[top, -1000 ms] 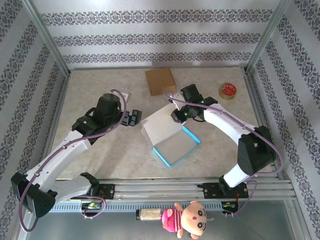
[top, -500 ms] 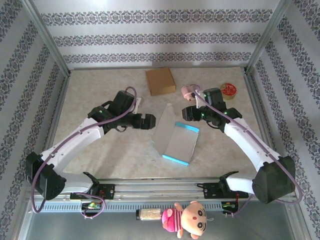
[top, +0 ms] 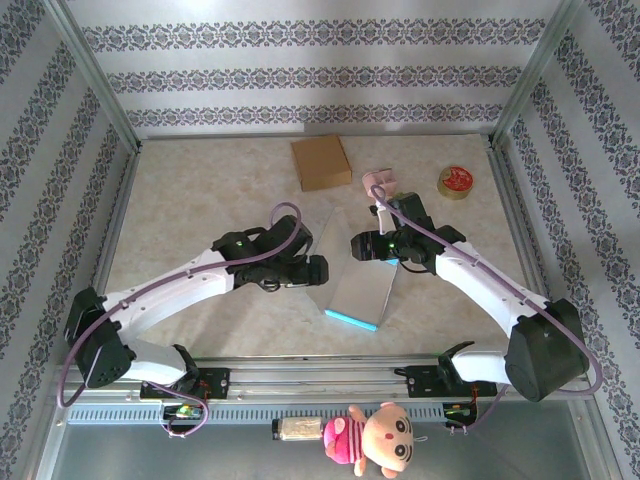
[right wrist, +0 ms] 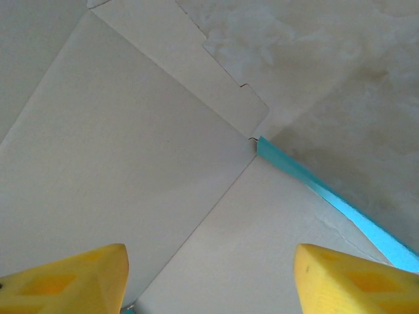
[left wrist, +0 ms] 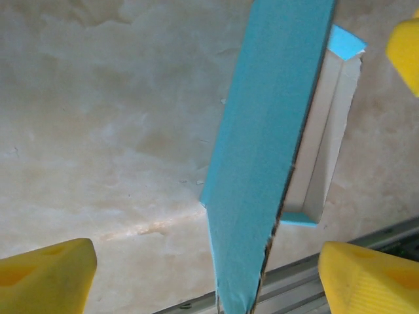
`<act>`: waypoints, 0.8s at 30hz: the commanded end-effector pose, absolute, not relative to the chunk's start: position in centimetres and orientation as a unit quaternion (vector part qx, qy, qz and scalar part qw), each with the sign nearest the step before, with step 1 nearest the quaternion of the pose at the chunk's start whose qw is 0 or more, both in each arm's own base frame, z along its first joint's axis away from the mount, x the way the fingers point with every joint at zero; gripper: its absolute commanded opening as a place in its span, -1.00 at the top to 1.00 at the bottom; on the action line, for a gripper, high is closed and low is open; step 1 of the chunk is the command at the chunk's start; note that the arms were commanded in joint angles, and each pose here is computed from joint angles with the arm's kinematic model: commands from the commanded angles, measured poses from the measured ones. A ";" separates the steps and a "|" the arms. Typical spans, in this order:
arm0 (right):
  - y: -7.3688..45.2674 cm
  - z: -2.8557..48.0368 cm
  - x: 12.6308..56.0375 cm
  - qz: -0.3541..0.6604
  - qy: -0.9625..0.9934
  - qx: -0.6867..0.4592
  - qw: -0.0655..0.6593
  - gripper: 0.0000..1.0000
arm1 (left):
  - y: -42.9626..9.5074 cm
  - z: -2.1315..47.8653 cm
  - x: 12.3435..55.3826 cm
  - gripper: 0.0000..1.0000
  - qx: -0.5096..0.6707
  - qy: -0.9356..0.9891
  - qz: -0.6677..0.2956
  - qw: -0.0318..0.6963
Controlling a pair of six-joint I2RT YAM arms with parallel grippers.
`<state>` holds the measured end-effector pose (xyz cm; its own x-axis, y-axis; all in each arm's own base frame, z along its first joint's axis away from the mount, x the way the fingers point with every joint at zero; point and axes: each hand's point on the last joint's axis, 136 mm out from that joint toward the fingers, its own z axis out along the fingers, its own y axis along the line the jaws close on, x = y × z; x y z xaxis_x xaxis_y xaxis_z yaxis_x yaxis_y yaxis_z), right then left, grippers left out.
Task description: Fold the paper box
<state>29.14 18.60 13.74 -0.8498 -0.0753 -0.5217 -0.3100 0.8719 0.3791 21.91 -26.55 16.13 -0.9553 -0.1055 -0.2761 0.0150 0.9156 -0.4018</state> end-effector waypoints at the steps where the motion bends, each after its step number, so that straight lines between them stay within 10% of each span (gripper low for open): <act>1: 18.5 13.7 29.4 0.230 0.933 -0.098 0.257 -0.37 | -26.9 15.6 22.0 -0.54 -0.088 0.964 -0.204 0.146; 24: 18.2 13.3 28.8 0.227 0.934 -0.105 0.256 -0.37 | -27.4 15.1 21.2 0.75 -0.136 0.934 -0.271 0.189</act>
